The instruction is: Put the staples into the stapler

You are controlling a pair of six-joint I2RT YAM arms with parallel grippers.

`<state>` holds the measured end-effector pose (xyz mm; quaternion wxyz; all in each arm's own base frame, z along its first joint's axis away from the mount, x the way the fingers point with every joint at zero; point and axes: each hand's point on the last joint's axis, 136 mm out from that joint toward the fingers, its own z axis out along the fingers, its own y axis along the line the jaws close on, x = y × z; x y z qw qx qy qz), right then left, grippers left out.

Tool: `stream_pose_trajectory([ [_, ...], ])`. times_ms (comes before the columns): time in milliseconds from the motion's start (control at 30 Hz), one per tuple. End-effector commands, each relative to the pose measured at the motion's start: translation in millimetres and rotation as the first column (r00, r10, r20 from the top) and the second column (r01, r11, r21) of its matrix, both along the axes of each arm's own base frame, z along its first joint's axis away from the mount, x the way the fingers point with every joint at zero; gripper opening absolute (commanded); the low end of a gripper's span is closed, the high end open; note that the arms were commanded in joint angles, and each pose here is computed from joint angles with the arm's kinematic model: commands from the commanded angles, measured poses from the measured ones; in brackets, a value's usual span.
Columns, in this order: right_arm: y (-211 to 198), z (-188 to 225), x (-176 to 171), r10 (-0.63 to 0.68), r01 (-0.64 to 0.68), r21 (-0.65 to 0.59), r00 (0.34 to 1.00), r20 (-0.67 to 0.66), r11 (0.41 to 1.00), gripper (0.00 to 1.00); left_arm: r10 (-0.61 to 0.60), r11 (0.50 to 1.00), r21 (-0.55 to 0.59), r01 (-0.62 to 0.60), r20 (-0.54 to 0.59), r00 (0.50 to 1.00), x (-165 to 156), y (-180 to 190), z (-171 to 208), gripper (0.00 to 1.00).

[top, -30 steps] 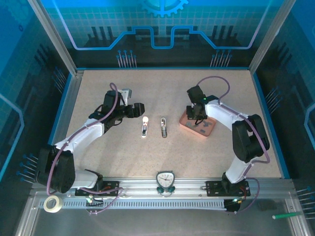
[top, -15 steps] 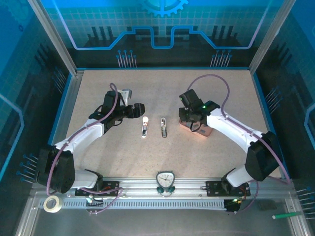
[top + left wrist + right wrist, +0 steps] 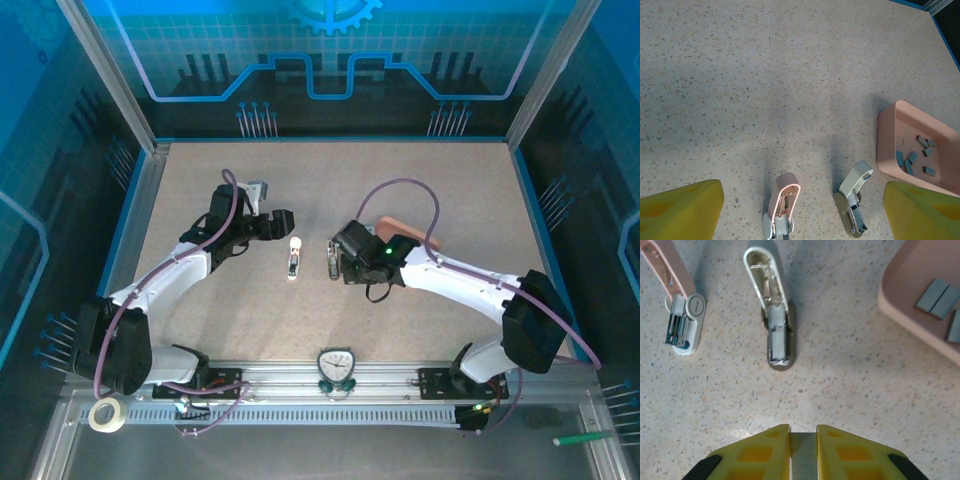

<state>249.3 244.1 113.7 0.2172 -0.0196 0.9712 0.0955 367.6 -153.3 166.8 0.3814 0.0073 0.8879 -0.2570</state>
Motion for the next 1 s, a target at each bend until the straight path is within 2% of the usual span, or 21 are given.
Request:
stream_pose_trajectory([
  [0, 8, -10, -7, -0.05, 0.05, -0.003, 0.999, -0.009, 0.999, 0.2, -0.018, 1.0, -0.012, 0.018, -0.007, 1.0, -9, -3, 2, 0.84],
  [533, 27, -52, -35, -0.05, 0.038, -0.066, 0.979, -0.195, 0.997, 0.2, -0.014, 1.0, -0.01, 0.014, -0.011, 1.0, -11, -2, 0, 0.84],
  [967, 32, -82, -40, -0.048, 0.013, -0.122, 0.957, -0.286, 0.992, 0.2, -0.012, 1.0, -0.008, 0.012, -0.009, 1.0, -11, -2, 1, 0.84],
])
